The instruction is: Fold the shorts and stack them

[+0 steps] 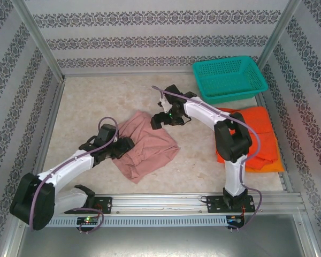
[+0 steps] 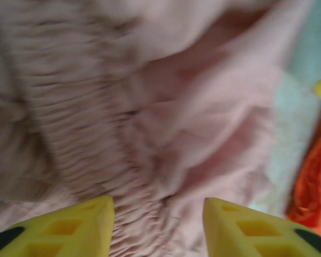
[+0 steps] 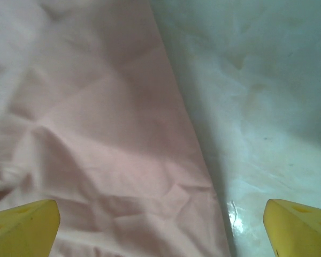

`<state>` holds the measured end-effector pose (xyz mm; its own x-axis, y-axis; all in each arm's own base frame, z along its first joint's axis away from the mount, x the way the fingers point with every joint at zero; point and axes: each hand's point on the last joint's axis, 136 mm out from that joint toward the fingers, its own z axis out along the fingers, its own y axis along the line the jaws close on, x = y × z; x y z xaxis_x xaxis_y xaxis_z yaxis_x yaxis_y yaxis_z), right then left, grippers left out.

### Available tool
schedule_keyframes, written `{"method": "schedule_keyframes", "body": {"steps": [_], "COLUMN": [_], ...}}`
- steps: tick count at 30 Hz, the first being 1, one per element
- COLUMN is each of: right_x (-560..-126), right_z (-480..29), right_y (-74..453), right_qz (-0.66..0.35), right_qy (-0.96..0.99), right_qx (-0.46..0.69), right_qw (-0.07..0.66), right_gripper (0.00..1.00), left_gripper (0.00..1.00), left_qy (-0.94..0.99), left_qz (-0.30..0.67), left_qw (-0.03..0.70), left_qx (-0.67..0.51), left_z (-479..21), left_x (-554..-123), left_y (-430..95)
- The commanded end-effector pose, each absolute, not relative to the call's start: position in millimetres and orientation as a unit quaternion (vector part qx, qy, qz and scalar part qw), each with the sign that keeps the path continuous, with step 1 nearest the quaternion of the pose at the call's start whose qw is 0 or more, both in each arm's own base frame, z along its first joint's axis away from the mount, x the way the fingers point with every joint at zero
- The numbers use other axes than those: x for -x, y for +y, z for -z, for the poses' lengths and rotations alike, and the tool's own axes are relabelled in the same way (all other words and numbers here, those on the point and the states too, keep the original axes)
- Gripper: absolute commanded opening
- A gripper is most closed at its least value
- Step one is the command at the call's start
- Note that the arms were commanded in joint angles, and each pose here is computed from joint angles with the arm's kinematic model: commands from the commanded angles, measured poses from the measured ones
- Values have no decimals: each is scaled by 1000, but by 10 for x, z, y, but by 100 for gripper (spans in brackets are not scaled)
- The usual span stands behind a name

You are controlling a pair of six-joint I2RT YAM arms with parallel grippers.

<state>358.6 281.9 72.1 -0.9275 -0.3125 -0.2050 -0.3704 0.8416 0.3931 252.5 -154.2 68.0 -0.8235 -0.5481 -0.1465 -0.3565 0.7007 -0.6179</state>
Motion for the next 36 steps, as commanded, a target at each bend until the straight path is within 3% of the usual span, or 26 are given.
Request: {"method": "schedule_keyframes", "body": {"steps": [1,7,12,18,23,28,36], "right_x": [-3453,-3447,-3366,-3218,-3220,-3380,-3515], "right_z": [-611,-395,-264,-150,-59,-208,-881], "right_y": [2857,2940,3044,3209,3153,2846,2082], "right_qz": [-236,-254,-276,-276,-242,-158,21], "right_qy": [949,945,939,937,951,971,978], "right_qx": [208,207,202,206,185,175,164], "right_qw": [14,-17,-45,-61,-48,25,128], "right_gripper": [97,98,95,71,36,5,0], "left_gripper": [39,25,21,21,21,38,72], "left_qy": [911,922,927,928,925,920,898], "left_qz": [269,240,226,225,232,245,281], "left_qw": [181,174,165,160,172,205,260], "left_qx": [256,249,248,251,247,229,216], "left_z": [-581,-389,-248,-155,-208,-452,-849], "left_x": [-2558,-2509,-2494,-2525,-2603,-2747,-2927], "left_y": [-1450,-1372,-1353,-1369,-1398,-1437,-1481]}}
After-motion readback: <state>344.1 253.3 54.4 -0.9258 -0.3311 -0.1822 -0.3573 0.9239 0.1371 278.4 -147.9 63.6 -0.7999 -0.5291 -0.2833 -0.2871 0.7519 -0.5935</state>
